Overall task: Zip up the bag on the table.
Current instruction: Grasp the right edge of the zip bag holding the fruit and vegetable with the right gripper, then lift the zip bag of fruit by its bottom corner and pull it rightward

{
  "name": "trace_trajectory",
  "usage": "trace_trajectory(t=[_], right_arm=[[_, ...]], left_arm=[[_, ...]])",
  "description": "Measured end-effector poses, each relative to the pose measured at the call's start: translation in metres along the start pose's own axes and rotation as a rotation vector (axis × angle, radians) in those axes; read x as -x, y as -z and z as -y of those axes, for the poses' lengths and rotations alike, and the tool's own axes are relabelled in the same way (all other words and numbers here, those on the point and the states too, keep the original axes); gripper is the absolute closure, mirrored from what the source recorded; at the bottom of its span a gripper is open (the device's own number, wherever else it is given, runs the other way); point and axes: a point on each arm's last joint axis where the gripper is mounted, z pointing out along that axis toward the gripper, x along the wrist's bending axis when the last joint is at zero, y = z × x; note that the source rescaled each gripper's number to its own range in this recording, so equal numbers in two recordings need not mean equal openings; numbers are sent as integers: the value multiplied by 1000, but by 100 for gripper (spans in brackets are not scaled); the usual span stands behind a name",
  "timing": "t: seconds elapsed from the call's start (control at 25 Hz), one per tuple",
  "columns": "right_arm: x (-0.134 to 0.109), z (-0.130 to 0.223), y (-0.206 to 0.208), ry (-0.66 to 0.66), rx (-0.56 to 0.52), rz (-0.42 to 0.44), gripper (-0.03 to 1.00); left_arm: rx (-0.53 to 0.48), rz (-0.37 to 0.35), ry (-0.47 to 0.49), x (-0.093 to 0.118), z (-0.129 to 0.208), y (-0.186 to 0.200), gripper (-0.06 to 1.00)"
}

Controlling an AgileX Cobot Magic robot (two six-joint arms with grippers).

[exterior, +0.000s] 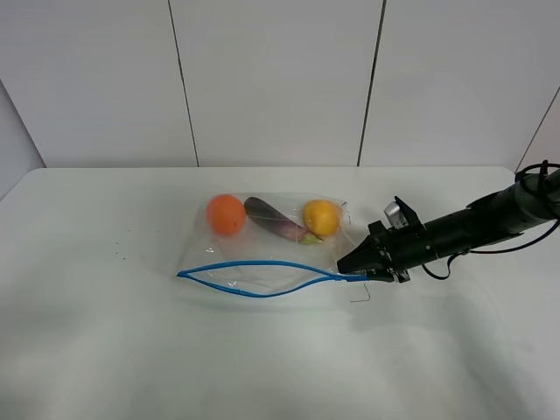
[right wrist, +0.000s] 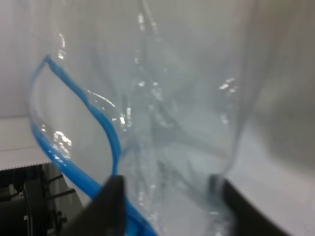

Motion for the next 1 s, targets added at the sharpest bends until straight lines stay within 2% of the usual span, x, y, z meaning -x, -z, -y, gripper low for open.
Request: trace_trajectory(t=[0.08, 0.12, 0.32, 0.72, 1.0], right_arm=[[0, 0, 0, -1, 2, -1, 91], [0, 0, 0, -2, 2, -4, 97], [-7, -2, 0, -90, 22, -74, 97], [-24, -6, -16, -447, 20, -137, 97], [-41, -12, -23, -529, 56, -193, 97]], left_arm=[[0, 0, 0, 0, 0, 0, -6], [0, 0, 0, 0, 0, 0, -6], [0, 0, 0, 0, 0, 0, -6], [0, 0, 0, 0, 0, 0, -6], [0, 0, 0, 0, 0, 0, -6]])
